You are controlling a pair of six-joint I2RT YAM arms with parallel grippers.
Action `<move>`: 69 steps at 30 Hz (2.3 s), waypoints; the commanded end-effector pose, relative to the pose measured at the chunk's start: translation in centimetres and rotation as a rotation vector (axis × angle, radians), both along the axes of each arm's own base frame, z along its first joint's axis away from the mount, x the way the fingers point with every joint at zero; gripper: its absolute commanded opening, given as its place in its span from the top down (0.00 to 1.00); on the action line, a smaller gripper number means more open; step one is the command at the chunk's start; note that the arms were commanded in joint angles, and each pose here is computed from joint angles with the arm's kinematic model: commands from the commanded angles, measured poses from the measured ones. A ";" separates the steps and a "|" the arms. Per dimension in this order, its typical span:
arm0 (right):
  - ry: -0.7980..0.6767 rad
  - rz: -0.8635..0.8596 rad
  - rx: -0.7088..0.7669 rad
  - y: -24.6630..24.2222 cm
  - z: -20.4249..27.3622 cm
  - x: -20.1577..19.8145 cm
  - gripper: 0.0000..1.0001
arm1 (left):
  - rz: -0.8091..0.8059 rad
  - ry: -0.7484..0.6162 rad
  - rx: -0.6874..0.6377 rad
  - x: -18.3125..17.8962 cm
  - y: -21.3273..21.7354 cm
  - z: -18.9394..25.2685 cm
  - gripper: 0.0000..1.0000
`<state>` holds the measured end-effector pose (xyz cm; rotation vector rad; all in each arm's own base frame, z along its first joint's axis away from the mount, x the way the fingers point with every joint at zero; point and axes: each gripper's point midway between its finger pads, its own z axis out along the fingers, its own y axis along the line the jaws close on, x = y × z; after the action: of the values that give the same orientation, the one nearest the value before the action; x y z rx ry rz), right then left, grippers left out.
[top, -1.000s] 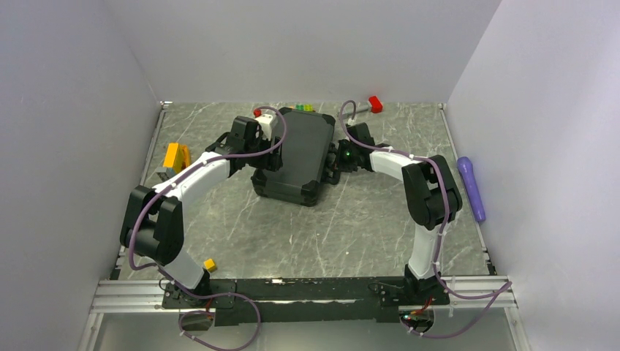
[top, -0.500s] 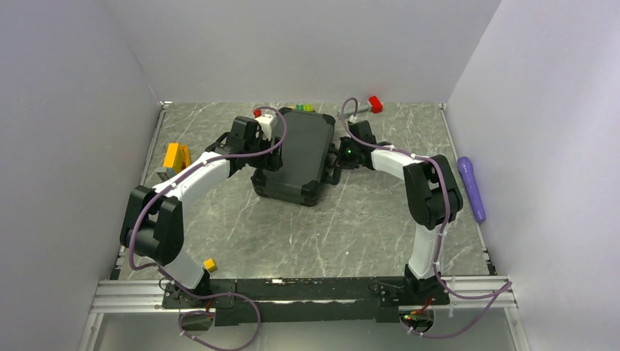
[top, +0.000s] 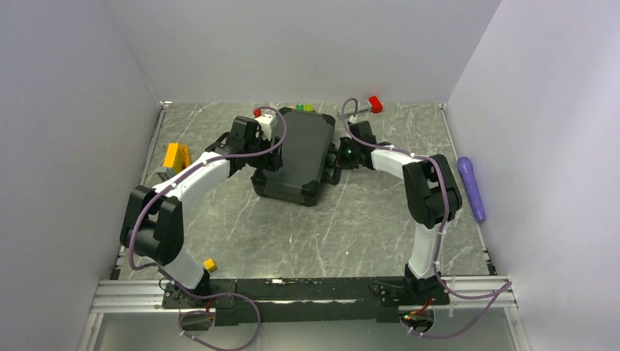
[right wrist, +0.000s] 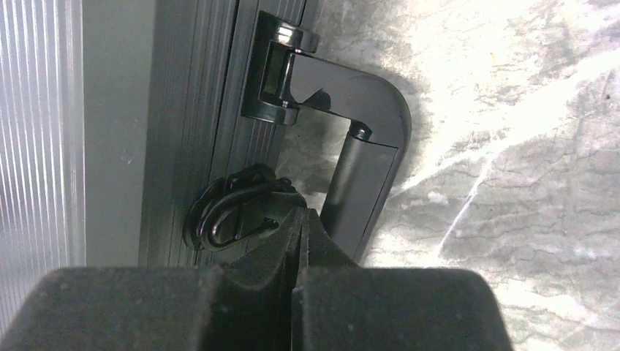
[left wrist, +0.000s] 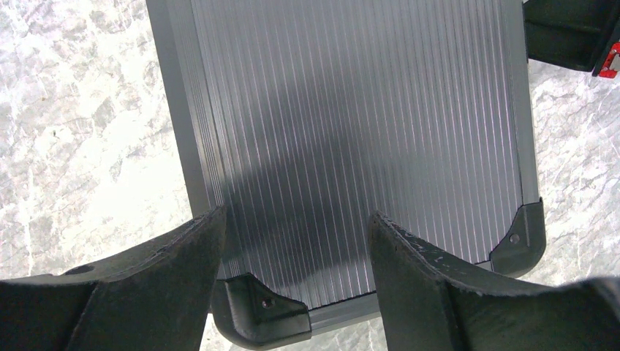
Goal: Pack up texas hold em set
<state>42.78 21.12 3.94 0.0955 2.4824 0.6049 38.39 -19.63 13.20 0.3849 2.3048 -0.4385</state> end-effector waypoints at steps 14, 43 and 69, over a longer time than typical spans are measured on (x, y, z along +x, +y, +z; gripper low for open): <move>0.002 0.007 0.000 0.3 -0.9 0.5 0.99 | -0.023 -0.055 -0.032 0.6 -0.6 2.3 0.26; 0.067 0.045 -0.011 2.6 -3.5 -2.0 0.99 | -0.025 -0.053 -0.033 0.5 -0.7 2.2 0.26; 0.089 0.065 0.009 3.8 -4.1 -3.0 1.00 | -0.027 -0.052 -0.038 0.5 -0.8 2.3 0.26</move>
<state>42.72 22.84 2.45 0.0866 2.4763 0.5931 38.27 -19.86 13.25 0.3927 2.3043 -0.4556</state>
